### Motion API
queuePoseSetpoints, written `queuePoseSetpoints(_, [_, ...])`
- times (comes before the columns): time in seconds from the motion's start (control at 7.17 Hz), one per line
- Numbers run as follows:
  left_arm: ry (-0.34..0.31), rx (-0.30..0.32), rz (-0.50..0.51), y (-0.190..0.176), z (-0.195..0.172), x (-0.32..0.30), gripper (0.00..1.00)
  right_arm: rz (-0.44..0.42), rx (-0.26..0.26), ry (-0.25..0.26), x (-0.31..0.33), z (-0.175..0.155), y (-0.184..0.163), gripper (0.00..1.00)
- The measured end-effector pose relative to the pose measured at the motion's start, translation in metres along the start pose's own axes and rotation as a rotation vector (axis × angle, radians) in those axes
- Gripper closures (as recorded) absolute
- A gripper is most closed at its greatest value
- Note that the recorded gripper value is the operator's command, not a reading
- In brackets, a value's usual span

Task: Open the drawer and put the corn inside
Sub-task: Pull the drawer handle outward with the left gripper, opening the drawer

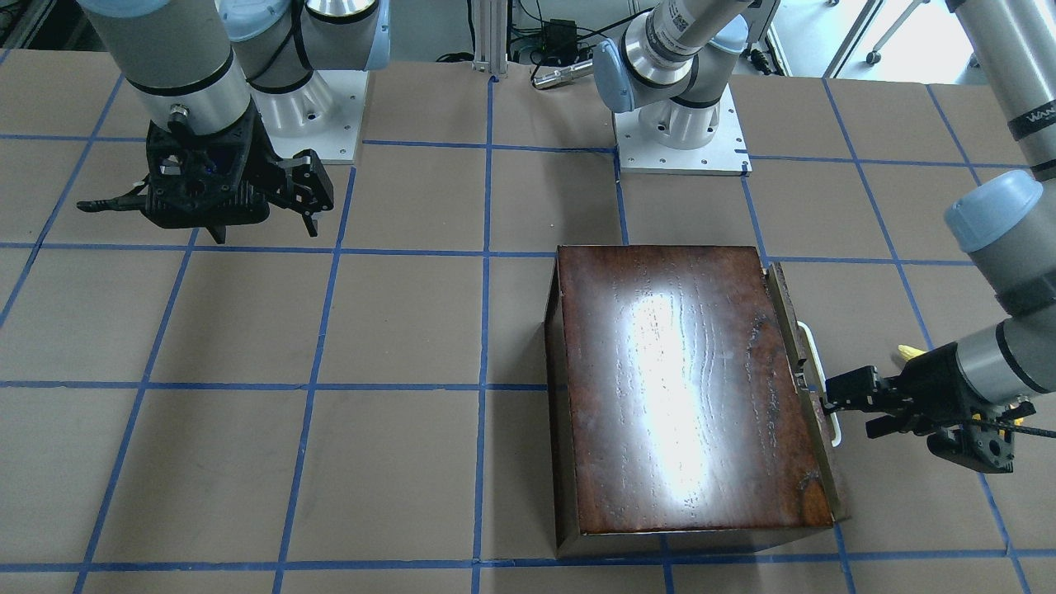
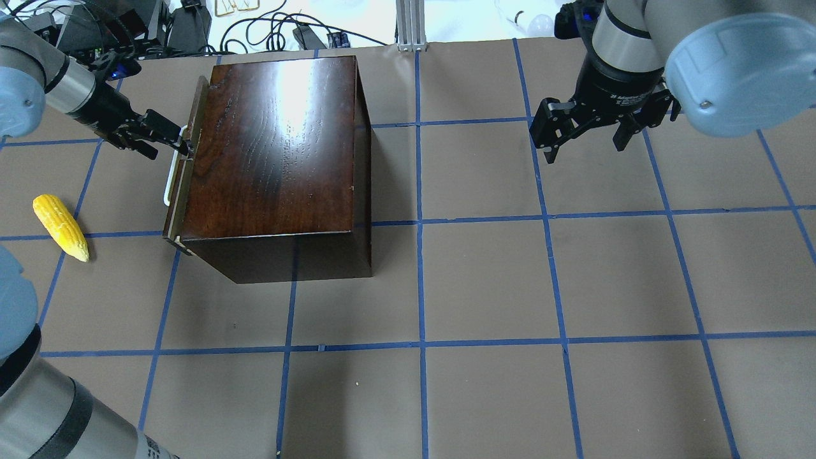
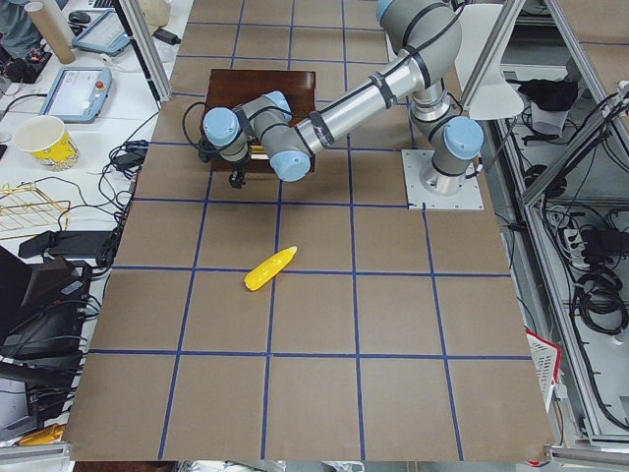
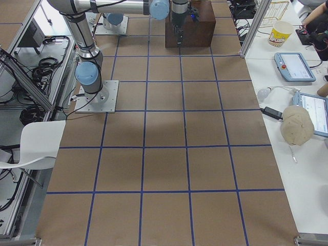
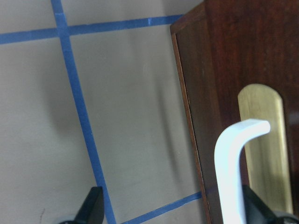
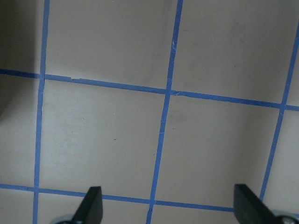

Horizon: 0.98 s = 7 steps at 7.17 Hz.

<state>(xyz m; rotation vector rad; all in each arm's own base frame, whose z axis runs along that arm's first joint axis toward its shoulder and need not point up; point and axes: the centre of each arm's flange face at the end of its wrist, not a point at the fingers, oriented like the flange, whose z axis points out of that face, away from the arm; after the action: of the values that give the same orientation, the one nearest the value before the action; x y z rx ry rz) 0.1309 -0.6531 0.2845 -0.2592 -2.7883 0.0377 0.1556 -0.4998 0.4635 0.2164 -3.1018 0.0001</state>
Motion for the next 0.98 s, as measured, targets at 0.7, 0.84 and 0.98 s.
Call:
queuePoseSetpoints(0.7, [-0.024,-0.008,0.017,0.002,-0.004,-0.01,0.0,0.0,0.0,0.0,0.0,0.0,0.0,0.0])
queuePoseSetpoints(0.84, [-0.027,-0.007,0.027,0.004,-0.006,-0.015,0.0,0.0,0.0,0.0,0.0,0.0,0.0,0.0])
queuePoseSetpoints(0.98, [-0.035,-0.009,0.035,0.006,-0.007,-0.019,0.0,0.0,0.0,0.0,0.0,0.0,0.0,0.0])
